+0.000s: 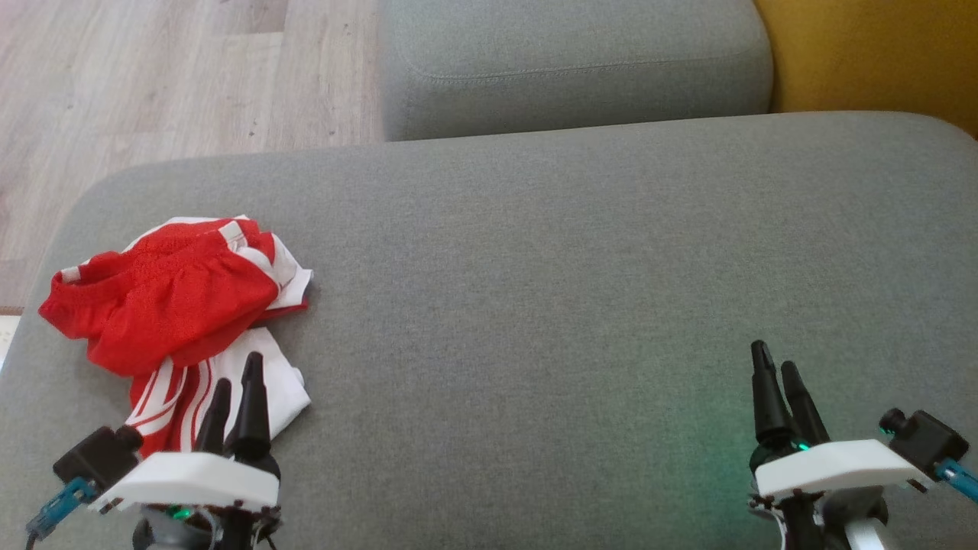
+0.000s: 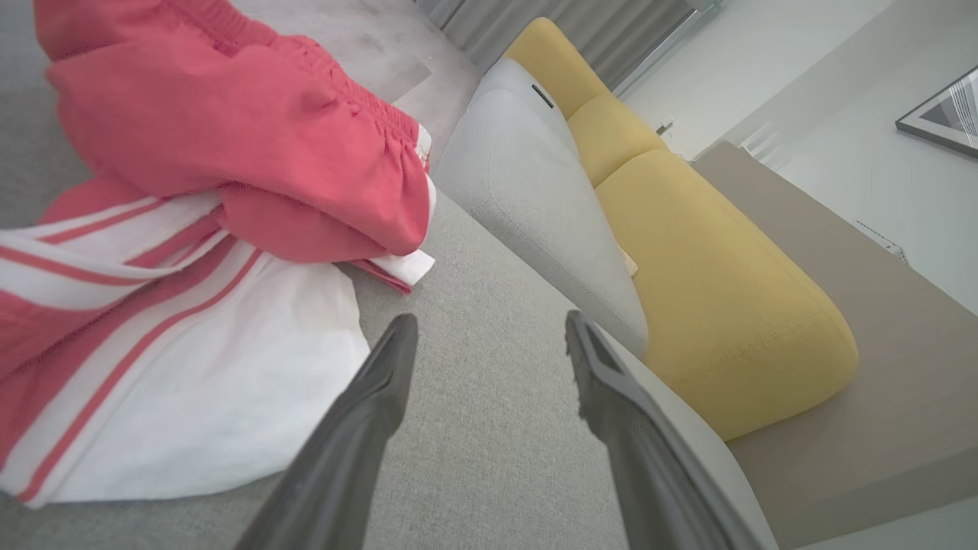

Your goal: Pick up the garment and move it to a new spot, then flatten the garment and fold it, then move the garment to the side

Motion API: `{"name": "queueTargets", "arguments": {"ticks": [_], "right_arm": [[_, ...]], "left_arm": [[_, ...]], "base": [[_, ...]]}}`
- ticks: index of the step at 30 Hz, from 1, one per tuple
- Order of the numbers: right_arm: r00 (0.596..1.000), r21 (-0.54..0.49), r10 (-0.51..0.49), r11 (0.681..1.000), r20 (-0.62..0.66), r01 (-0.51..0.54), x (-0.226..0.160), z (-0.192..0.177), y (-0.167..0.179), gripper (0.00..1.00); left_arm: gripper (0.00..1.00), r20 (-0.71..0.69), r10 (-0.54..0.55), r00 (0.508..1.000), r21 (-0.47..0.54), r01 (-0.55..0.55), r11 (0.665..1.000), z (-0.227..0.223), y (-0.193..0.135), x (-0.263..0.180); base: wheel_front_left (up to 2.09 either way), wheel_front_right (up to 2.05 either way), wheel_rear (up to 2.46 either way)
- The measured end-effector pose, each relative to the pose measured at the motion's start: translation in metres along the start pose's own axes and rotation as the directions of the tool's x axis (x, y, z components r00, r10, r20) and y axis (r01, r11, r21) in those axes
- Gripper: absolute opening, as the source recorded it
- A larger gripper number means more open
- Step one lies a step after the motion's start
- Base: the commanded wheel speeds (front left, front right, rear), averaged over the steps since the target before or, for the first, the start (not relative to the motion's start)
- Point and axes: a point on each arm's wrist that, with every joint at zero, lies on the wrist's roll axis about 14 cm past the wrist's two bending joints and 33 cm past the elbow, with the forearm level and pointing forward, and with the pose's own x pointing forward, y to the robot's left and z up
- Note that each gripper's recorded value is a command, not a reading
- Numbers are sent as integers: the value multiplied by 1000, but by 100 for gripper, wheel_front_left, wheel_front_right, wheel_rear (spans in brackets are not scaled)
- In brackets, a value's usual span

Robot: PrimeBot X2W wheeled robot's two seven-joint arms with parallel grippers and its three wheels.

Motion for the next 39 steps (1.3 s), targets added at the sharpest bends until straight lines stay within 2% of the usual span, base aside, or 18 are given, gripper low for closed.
{"name": "queueTargets", "arguments": {"ticks": [8,17,32,35,39], "right_arm": [[999,-105,35,994,7,-35,1,0,10,100],[998,-222,66,973,1,-64,0,-3,18,100],[995,-379,100,921,17,-87,-3,-1,24,100],[994,-391,103,916,29,-84,-4,1,23,100],[993,-440,113,894,31,-88,-4,1,25,100]], "left_arm": [[100,28,-31,999,109,28,994,5,-10,-1],[100,43,-52,998,230,40,972,6,-14,-6],[100,86,-120,989,402,75,913,12,-29,-11],[100,93,-145,985,433,91,897,14,-34,-11],[100,96,-175,980,477,109,872,14,-40,-12]], "base": [[0,0,0],[0,0,0],[0,0,0],[0,0,0],[0,0,0]]}}
